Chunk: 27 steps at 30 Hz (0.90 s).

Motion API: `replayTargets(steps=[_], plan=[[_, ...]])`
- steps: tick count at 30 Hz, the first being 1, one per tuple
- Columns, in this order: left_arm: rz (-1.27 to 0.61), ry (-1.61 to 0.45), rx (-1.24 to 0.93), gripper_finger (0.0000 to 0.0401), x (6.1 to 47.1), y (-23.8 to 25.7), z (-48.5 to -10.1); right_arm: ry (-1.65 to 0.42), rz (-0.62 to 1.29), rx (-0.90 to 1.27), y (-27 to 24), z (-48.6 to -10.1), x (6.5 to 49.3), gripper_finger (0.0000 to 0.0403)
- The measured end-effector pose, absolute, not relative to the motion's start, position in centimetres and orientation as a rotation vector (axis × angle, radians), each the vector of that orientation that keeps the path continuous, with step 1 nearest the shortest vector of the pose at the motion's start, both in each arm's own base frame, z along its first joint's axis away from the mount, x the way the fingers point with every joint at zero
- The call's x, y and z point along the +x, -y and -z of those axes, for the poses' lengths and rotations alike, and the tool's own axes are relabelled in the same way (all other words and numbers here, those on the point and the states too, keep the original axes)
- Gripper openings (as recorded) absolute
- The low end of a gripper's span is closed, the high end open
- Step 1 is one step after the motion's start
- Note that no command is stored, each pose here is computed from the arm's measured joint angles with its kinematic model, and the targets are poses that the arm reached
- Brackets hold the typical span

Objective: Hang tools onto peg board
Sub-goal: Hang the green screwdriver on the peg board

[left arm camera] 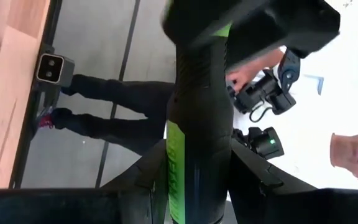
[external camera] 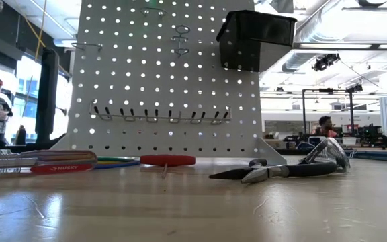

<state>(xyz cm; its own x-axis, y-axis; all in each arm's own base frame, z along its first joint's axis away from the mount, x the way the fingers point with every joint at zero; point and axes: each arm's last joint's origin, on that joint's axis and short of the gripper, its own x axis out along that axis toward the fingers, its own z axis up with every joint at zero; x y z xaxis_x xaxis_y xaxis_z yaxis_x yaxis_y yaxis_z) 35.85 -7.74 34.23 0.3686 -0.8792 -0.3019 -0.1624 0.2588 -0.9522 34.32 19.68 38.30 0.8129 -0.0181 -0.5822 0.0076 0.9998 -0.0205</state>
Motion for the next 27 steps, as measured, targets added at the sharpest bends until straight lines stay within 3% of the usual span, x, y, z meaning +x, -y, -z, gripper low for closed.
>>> replayTargets(steps=[5, 15, 27], plan=[[0.641, -1.102, -1.236, 0.0115, 35.9, 7.5, -34.2, -0.570, -0.056, -0.028, -19.9, -38.8, 34.7, 0.0242], [0.656, -1.079, -1.256, 0.0115, 36.1, 7.7, -34.6, -0.584, -0.001, -0.047, -19.1, -38.7, 35.0, 0.0176], [0.701, -1.031, -1.246, 0.0115, 36.4, 7.8, -35.1, -0.617, -0.117, -0.043, -18.9, -38.3, 35.5, 0.0164]])
